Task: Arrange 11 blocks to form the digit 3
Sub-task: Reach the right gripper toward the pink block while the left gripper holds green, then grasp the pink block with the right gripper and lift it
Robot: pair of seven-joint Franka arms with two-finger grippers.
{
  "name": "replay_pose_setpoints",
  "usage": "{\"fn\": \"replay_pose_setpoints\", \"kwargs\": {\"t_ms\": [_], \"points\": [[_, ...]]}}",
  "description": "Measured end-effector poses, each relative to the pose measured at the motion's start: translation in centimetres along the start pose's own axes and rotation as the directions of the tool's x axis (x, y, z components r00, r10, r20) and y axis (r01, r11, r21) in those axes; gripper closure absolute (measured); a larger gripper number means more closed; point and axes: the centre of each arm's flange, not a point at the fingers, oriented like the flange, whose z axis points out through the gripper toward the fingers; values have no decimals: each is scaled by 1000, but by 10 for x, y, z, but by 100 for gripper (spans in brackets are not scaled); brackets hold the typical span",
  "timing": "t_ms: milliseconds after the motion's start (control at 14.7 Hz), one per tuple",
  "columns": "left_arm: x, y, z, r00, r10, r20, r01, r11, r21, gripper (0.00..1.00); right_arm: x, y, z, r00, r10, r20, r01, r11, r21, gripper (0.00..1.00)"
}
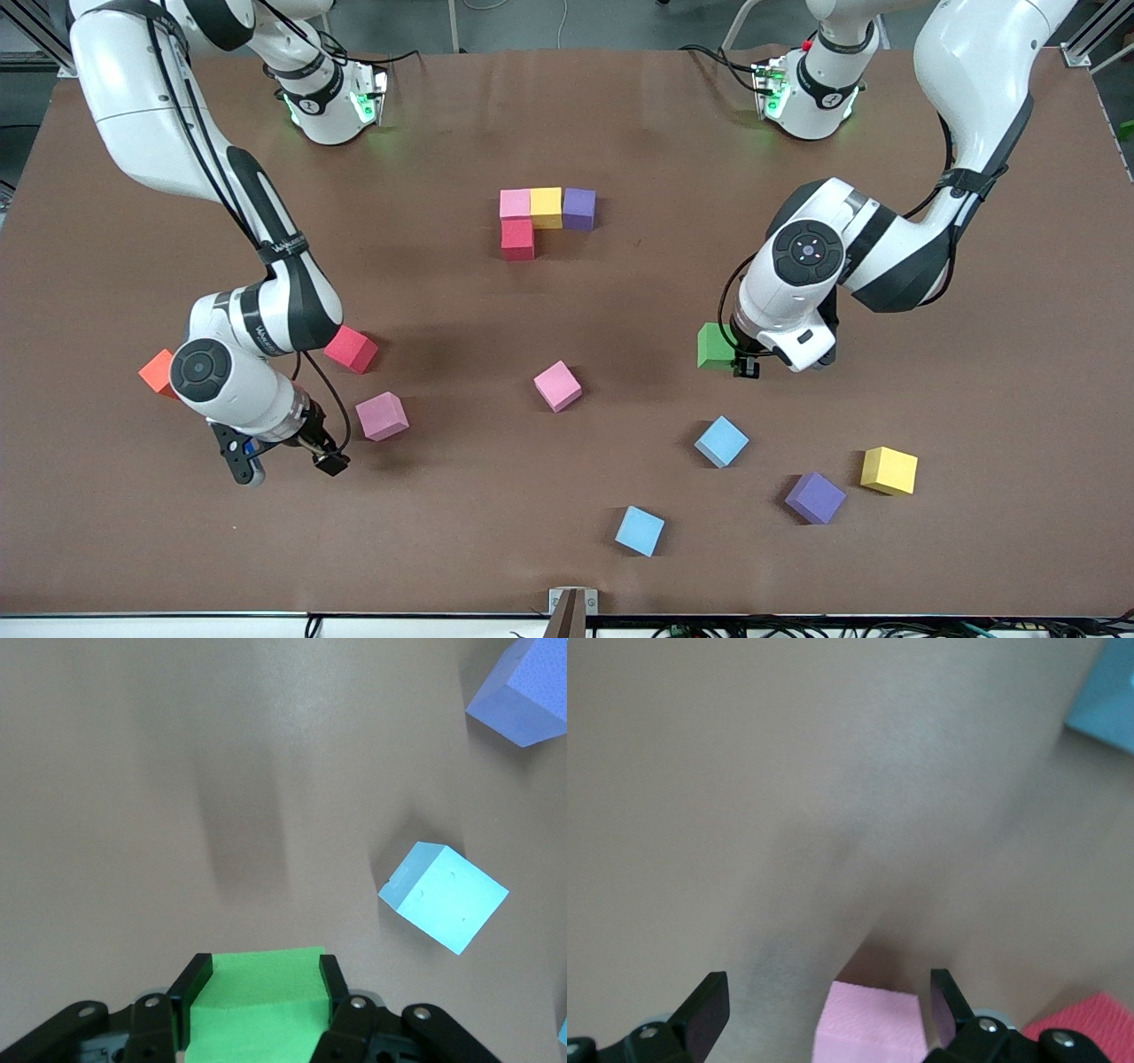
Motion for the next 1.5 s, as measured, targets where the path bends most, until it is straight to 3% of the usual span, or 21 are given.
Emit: {"fn": "replay_pose_setpoints", "kwargs": {"t_ms": [340,680,1497], "points": [[0,0,0,1000,0,0,0,1000,0,80,-14,-2,5,993,117,9,-117,993,-23,0],[0,0,0,1000,0,0,0,1000,1,80,-53,-1,25,979,205,16,-203,977,-68,0],[0,0,3,1000,0,2,0,1000,6,80,-56,5,41,974,224,14,-222,970,-94,0]]}}
